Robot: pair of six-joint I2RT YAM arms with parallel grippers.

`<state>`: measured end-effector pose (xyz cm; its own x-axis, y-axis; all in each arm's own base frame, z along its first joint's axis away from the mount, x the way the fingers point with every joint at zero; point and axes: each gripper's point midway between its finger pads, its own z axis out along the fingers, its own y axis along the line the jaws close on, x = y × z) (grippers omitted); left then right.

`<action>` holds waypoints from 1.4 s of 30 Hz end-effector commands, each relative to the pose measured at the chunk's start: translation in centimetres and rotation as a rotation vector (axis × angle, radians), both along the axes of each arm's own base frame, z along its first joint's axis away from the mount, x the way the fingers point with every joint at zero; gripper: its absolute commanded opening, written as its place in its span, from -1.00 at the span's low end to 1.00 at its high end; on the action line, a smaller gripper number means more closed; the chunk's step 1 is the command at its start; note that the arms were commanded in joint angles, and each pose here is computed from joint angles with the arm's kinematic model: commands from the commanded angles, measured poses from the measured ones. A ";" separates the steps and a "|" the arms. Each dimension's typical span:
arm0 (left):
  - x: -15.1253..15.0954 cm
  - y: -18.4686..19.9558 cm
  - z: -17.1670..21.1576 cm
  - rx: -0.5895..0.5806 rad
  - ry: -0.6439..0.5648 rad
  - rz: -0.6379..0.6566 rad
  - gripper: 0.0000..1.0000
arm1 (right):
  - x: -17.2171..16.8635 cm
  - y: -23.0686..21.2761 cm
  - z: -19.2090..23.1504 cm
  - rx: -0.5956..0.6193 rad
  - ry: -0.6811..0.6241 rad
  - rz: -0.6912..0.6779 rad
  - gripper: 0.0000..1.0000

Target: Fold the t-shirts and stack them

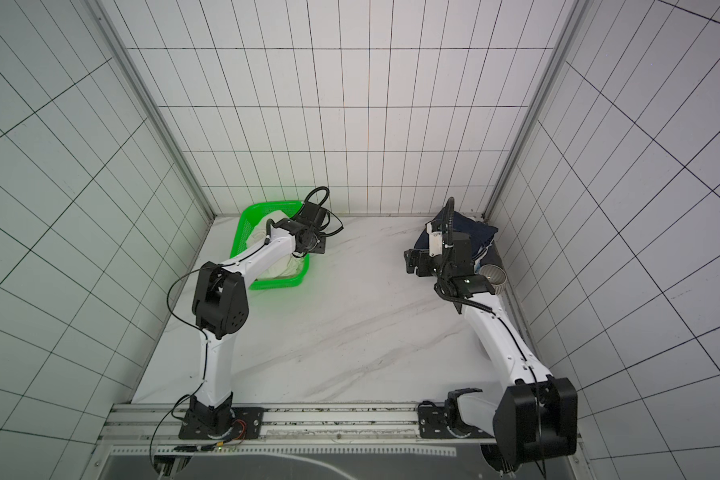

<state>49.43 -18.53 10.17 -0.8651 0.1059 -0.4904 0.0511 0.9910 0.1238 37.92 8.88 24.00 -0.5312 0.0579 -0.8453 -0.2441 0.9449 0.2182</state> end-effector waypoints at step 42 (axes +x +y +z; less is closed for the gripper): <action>0.8 20.8 6.0 0.185 -0.099 0.058 0.46 | 0.1 -4.2 -2.2 0.025 0.047 -0.163 0.89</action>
